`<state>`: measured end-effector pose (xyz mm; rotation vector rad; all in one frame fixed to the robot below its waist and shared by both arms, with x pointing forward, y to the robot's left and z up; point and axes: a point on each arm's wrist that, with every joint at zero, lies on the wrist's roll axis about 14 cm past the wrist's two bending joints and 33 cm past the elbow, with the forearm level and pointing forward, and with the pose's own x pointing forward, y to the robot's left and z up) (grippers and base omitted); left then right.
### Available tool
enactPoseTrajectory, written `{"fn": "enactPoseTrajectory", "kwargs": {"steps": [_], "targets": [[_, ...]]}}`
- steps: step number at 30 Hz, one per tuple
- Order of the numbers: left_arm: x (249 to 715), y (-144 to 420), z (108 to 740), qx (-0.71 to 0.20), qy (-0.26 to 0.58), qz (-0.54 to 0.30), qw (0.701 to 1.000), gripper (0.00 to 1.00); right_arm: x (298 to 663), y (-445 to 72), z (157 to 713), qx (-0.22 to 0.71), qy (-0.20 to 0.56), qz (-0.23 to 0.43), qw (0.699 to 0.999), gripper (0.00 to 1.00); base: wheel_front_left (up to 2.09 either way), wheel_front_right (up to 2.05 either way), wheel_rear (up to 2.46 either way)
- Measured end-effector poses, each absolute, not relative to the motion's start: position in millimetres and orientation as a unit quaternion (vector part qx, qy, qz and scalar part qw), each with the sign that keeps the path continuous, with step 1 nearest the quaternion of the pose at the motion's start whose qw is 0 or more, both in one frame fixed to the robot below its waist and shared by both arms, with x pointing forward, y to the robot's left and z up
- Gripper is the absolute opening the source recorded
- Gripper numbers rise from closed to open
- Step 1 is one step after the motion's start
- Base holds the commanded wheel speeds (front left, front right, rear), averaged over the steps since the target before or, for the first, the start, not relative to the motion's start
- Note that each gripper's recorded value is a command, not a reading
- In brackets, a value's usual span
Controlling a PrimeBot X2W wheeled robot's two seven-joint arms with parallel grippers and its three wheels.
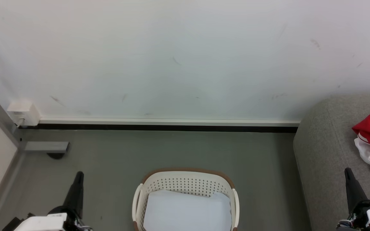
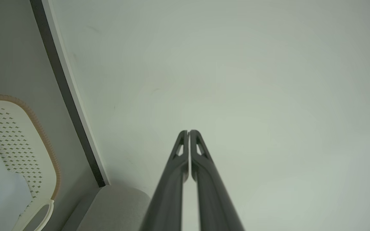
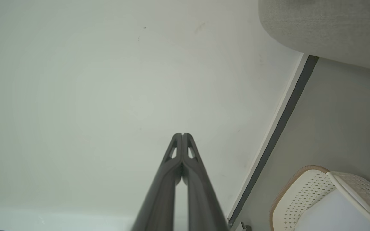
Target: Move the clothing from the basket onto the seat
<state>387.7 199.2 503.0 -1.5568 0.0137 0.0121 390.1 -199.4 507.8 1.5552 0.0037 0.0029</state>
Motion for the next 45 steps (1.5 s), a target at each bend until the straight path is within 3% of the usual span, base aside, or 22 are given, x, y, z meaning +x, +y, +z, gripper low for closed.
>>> {"fn": "enactPoseTrajectory", "kwargs": {"steps": [45], "targets": [[387.8, 199.7, 503.9, -0.707, 0.004, 0.004, 0.707, 0.0, 390.3, -199.7, 508.2, 0.708, -0.001, 0.001, 0.706, 0.0, 0.0, 0.0, 0.0]]}}
